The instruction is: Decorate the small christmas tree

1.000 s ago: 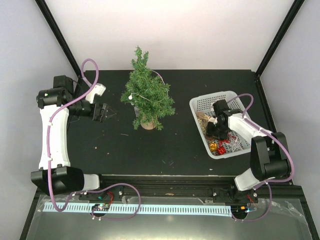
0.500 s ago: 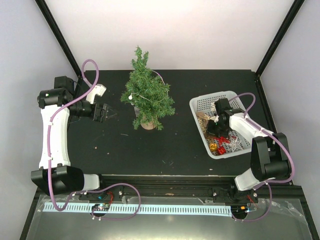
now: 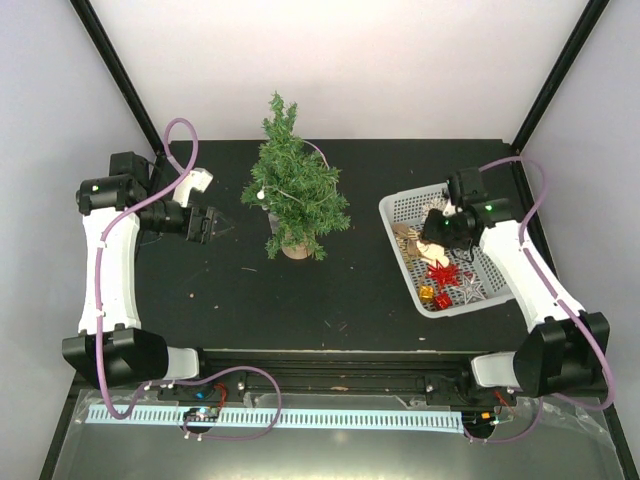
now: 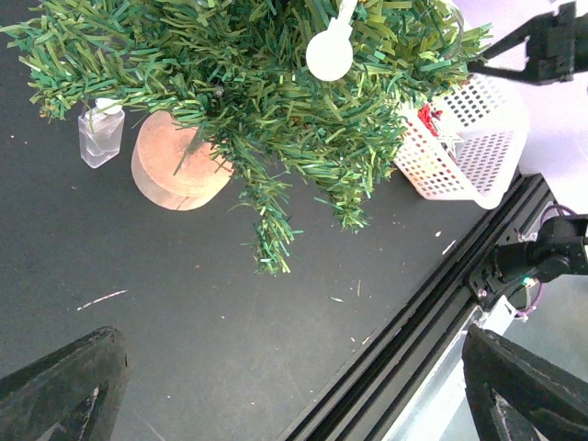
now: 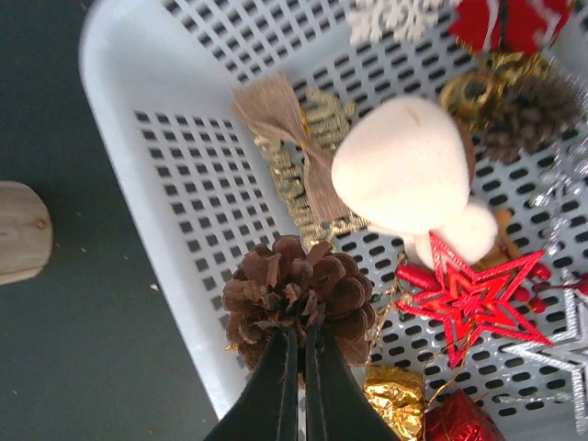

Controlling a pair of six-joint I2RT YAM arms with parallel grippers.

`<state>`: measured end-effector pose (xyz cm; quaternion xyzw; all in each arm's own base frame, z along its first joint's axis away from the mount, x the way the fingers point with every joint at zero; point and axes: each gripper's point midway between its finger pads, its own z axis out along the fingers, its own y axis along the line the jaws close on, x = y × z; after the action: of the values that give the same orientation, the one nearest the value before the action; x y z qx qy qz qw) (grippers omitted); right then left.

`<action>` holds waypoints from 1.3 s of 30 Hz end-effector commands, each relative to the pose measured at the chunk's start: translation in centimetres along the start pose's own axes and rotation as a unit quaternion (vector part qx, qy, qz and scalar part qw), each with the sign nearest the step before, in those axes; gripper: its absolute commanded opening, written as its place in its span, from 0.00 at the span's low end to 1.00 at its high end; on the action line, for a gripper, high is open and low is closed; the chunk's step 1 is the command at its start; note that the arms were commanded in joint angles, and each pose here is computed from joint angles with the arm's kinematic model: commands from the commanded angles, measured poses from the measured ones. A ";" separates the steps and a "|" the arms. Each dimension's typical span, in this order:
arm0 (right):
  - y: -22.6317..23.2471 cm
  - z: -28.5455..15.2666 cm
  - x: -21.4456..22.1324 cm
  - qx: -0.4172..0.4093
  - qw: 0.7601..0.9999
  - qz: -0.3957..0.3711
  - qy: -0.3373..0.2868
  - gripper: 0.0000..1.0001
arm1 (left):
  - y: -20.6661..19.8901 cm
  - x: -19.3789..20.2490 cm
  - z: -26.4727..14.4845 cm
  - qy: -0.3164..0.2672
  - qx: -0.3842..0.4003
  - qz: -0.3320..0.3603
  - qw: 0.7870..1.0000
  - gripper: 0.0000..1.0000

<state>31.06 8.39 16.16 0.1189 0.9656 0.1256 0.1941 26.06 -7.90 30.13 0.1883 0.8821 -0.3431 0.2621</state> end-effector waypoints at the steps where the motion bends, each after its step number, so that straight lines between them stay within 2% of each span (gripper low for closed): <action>1: 0.1 -3.4 -2.0 0.018 0.999 -0.012 -0.039 0.01 | -0.2 -0.7 -0.4 -0.010 0.005 -0.001 1.000 0.99; 8: 5.5 -7.2 -4.3 -0.097 0.992 -0.030 -0.079 0.01 | -0.1 -0.8 -0.3 -0.009 0.005 -0.002 1.000 0.99; 16: 14.9 -14.1 -7.2 -0.271 0.951 -0.077 -0.126 0.01 | 0.2 -0.7 0.0 -0.008 0.009 -0.007 1.000 0.99; 21: 19.3 -16.0 -7.2 -0.325 0.932 -0.109 -0.114 0.01 | 0.2 -0.7 0.1 -0.007 0.011 -0.009 1.000 0.99; 24: 21.7 -16.1 -6.0 -0.344 0.924 -0.138 -0.092 0.01 | 0.1 -0.6 0.0 -0.007 0.011 -0.008 1.000 0.99; 27: 23.0 -15.0 -5.0 -0.326 0.928 -0.164 -0.075 0.01 | 0.1 -0.5 0.1 -0.006 0.012 -0.009 1.000 0.99; 39: 24.8 -13.6 -3.4 -0.335 0.925 -0.176 -0.045 0.01 | -0.2 -0.3 0.1 -0.008 0.014 -0.008 1.000 0.99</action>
<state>33.74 27.03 36.40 -0.1029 0.8674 0.3902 0.2913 26.44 -7.86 29.68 0.1841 0.8834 -0.3485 0.2534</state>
